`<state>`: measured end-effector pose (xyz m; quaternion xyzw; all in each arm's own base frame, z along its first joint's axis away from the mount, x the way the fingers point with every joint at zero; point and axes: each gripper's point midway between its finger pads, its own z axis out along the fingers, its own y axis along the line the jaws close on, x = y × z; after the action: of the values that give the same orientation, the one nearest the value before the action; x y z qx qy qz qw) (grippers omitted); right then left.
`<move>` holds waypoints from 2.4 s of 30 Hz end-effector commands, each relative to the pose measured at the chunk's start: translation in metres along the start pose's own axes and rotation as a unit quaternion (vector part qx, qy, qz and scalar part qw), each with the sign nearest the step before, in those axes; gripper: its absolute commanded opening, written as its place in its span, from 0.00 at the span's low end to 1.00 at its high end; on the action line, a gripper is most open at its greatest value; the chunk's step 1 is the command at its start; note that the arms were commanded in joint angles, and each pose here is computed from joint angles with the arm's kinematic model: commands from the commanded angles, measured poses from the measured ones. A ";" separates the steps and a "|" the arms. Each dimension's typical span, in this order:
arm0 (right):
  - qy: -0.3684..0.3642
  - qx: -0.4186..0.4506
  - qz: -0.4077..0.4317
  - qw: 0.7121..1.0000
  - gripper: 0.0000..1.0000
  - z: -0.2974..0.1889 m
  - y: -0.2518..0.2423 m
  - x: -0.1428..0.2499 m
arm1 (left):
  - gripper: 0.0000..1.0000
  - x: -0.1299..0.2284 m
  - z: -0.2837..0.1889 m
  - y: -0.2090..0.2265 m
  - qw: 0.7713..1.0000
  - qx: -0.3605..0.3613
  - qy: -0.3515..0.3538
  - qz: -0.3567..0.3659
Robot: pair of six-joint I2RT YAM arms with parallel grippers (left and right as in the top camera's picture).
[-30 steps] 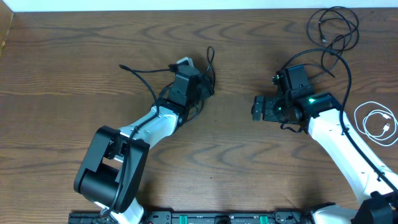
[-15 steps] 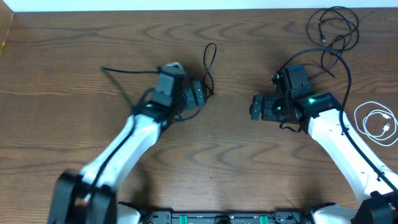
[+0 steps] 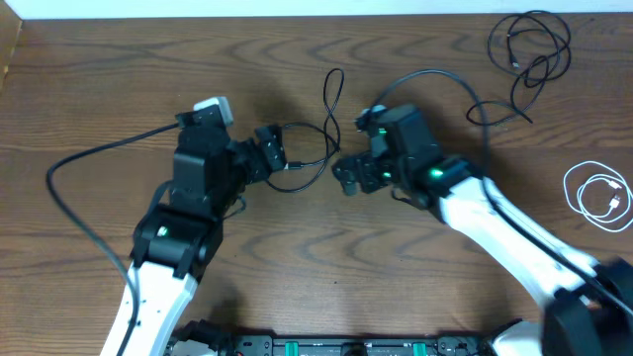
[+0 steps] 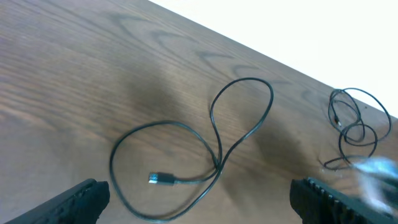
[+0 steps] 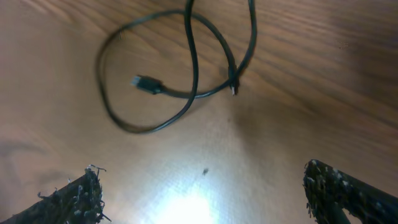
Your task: Untangle cables
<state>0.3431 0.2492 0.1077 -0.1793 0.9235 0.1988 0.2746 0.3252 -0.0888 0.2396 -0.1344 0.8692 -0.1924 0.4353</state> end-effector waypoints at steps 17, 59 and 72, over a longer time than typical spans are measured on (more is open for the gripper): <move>0.038 0.092 -0.056 0.994 0.99 0.138 -0.027 -0.038 | 0.98 0.005 -0.056 0.008 0.999 -0.003 -0.016 0.033; 0.261 0.182 0.070 0.945 0.01 0.002 -0.118 0.039 | 0.98 0.053 -0.060 0.039 0.994 -0.062 0.085 0.034; 0.022 0.237 0.160 0.958 0.01 -0.197 -0.164 -0.034 | 0.98 0.053 -0.060 0.039 0.994 -0.062 0.085 0.034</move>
<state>0.3622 0.0591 0.2125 -0.0061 0.9740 0.0243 0.2250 0.2425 -0.0653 0.2157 -0.1148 0.9180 -0.1411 0.3524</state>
